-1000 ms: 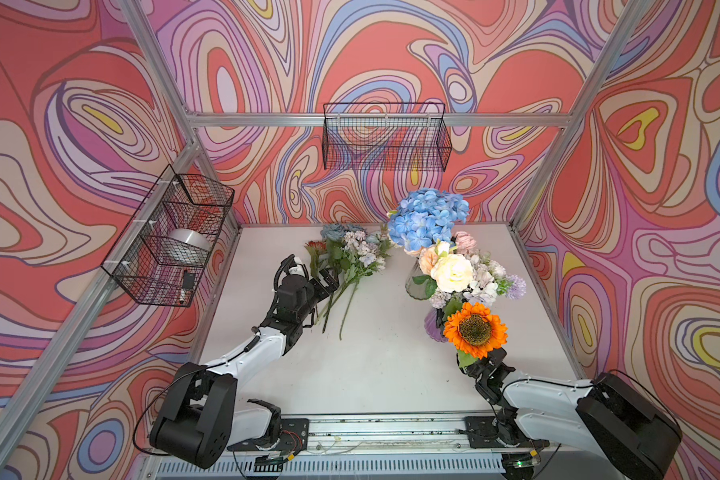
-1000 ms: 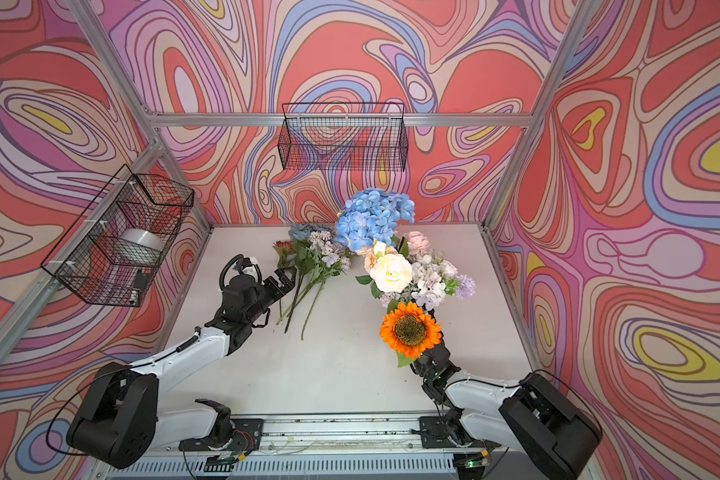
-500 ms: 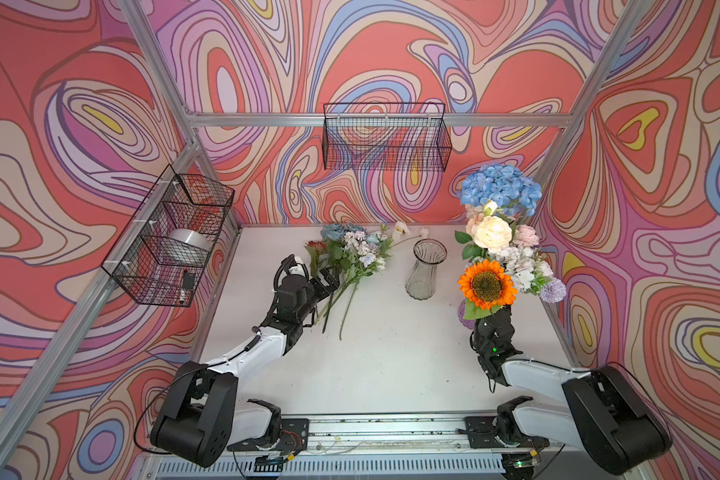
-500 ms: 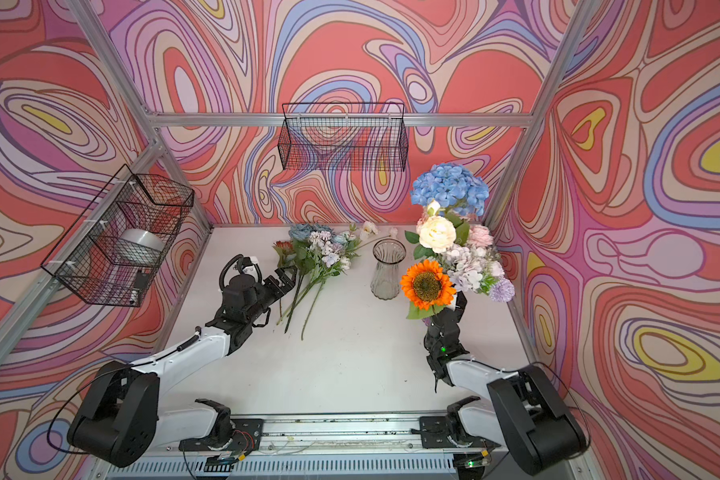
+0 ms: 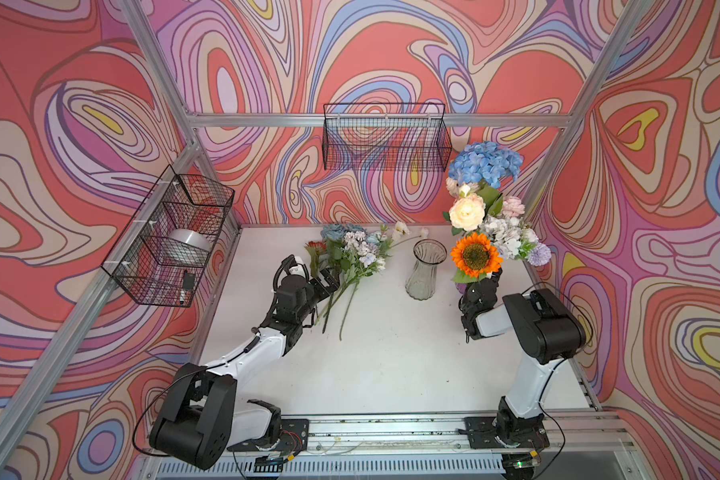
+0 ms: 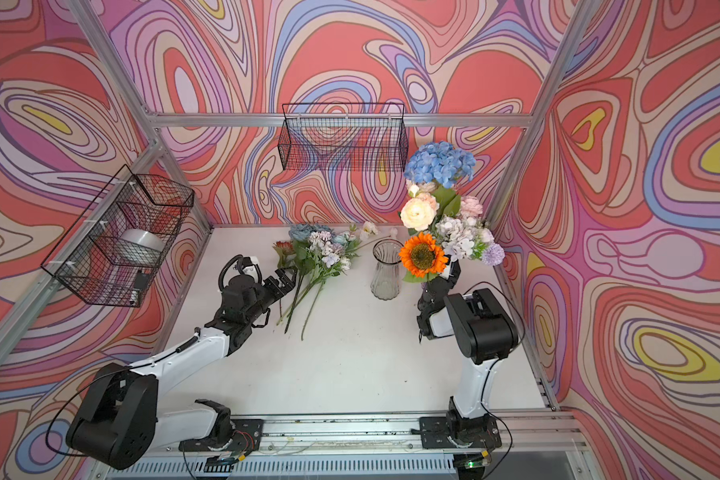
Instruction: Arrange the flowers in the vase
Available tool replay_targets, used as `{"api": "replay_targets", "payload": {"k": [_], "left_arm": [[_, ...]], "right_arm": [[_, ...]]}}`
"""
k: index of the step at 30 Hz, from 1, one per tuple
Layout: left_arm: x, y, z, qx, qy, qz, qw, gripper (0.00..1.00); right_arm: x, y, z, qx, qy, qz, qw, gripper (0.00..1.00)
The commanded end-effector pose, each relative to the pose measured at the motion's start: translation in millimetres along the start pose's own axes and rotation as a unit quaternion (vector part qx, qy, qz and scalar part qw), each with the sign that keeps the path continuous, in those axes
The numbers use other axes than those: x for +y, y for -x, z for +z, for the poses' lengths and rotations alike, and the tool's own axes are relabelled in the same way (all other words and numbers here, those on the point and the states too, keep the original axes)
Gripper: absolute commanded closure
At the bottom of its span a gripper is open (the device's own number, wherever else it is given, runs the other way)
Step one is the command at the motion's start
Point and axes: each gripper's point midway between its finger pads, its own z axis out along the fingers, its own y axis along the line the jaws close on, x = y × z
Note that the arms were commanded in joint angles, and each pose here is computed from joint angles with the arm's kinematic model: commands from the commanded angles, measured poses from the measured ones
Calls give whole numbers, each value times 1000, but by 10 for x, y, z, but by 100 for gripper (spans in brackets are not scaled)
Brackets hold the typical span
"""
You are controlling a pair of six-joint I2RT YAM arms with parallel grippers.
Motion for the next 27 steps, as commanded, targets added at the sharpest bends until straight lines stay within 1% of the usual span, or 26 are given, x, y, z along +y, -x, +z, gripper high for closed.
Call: {"api": "replay_targets", "payload": {"k": [1,4,5,6,7,8,9,13,17,20,21,24,27], "left_arm": [[-61,77,-41,-5,1,13,1000,0],[-82,98,-50,-3,4,18,1000,0],[-93,109,-51,-3,5,20,1000,0],[-104,126,-56,-4,6,22,1000,0],[-104,132,-55,-4,8,23,1000,0],[-112,142,-54,-4,9,23,1000,0],[-124,158,-53,-5,8,24,1000,0],[-153,195,-35,-7,10,27,1000,0],[-156,236,-35,-13,15,29,999,0],[-144,265,-35,-20,18,27,999,0],[-139,265,-31,-20,18,26,999,0],[-135,266,-19,-21,15,22,999,0],[-143,265,-12,-20,11,21,1000,0]], "right_arm": [[-11,-12,172,-9,2,27,1000,55],[5,-82,306,4,12,29,1000,51],[17,-105,340,7,15,28,999,48],[40,-129,355,10,20,25,999,43],[52,-134,369,11,22,22,999,35],[73,-132,371,12,26,21,999,24],[75,-123,371,13,27,22,999,16],[62,-46,329,16,31,30,999,2],[62,85,157,13,53,37,998,2],[26,127,-13,21,57,30,998,2],[1,198,-70,19,58,34,998,2],[-37,186,-245,40,64,37,996,2],[27,213,-428,57,84,34,994,2]]}}
